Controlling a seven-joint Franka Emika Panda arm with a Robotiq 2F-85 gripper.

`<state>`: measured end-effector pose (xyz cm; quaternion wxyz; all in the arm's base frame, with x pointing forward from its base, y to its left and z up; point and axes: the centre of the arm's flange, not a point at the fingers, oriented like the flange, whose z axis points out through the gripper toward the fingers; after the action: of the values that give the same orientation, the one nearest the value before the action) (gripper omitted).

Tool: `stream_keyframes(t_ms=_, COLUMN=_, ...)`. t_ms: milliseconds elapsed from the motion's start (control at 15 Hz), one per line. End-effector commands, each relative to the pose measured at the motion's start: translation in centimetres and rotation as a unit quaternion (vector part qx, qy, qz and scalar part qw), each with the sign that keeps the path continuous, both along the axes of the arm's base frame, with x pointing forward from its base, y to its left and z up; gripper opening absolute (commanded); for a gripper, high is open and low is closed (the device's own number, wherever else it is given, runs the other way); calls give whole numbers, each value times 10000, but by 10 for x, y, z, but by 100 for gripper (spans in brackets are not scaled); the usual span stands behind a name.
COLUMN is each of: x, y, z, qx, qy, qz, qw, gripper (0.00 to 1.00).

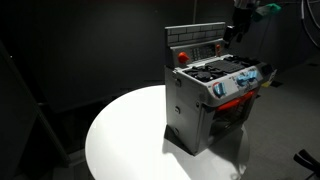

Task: Press the top button on the stove

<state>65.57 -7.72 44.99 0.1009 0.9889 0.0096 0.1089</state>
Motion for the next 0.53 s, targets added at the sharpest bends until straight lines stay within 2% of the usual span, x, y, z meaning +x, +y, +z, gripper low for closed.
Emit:
stream_keyframes(t_ms=0, x=10, y=0, z=10, qx=-91, qy=-127, qz=-17, qw=9999, gripper=100)
stream_keyframes(t_ms=467, x=9, y=7, z=12, qx=-54, qy=-132, qz=40, qw=9999, gripper=100)
